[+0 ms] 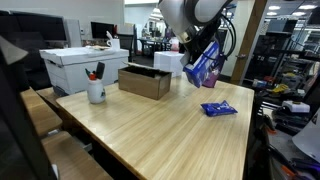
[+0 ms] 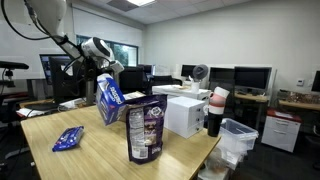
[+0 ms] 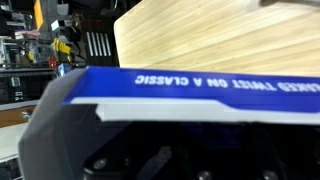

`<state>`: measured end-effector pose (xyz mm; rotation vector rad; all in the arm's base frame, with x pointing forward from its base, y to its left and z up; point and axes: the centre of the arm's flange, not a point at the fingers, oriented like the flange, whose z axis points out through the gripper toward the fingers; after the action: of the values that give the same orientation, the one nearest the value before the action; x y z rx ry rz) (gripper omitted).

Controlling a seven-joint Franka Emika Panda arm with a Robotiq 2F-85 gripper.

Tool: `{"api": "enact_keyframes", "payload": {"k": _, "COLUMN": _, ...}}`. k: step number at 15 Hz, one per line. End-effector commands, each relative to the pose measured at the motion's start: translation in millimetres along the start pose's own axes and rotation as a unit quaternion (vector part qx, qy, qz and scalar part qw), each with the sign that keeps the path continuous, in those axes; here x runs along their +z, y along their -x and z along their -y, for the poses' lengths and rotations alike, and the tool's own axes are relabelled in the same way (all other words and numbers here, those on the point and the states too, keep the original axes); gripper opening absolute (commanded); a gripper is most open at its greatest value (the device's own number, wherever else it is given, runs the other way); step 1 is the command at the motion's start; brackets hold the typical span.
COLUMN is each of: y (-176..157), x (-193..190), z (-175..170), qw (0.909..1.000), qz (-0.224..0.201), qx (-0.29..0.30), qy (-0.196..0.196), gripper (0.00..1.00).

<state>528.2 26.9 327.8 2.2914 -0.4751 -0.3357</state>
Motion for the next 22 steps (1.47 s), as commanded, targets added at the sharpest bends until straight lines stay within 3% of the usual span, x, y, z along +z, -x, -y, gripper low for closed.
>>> {"api": "enact_keyframes", "payload": {"k": 1, "y": 36.9, "x": 6.7, "z": 36.9, "qw": 0.9992, "qz": -0.018, "qx": 0.012, "qy": 0.033, "gripper": 0.06}}
{"api": "enact_keyframes", "payload": {"k": 7, "y": 73.4, "x": 11.8, "z": 82.1, "qw": 0.9969, "qz": -0.035, "qx": 0.024, "qy": 0.066, "gripper": 0.06}}
{"api": "enact_keyframes", "payload": {"k": 11, "y": 86.6, "x": 12.6, "z": 96.9, "qw": 0.9972, "qz": -0.032, "qx": 0.025, "qy": 0.063, "gripper": 0.06}}
{"api": "enact_keyframes", "payload": {"k": 16, "y": 89.0, "x": 11.7, "z": 103.4, "qw": 0.9987, "qz": -0.029, "qx": 0.033, "qy": 0.028, "gripper": 0.06}}
{"api": "enact_keyframes", "payload": {"k": 22, "y": 96.6, "x": 8.0, "z": 117.0, "qw": 0.9983, "qz": 0.019, "qx": 0.018, "qy": -0.052, "gripper": 0.06}}
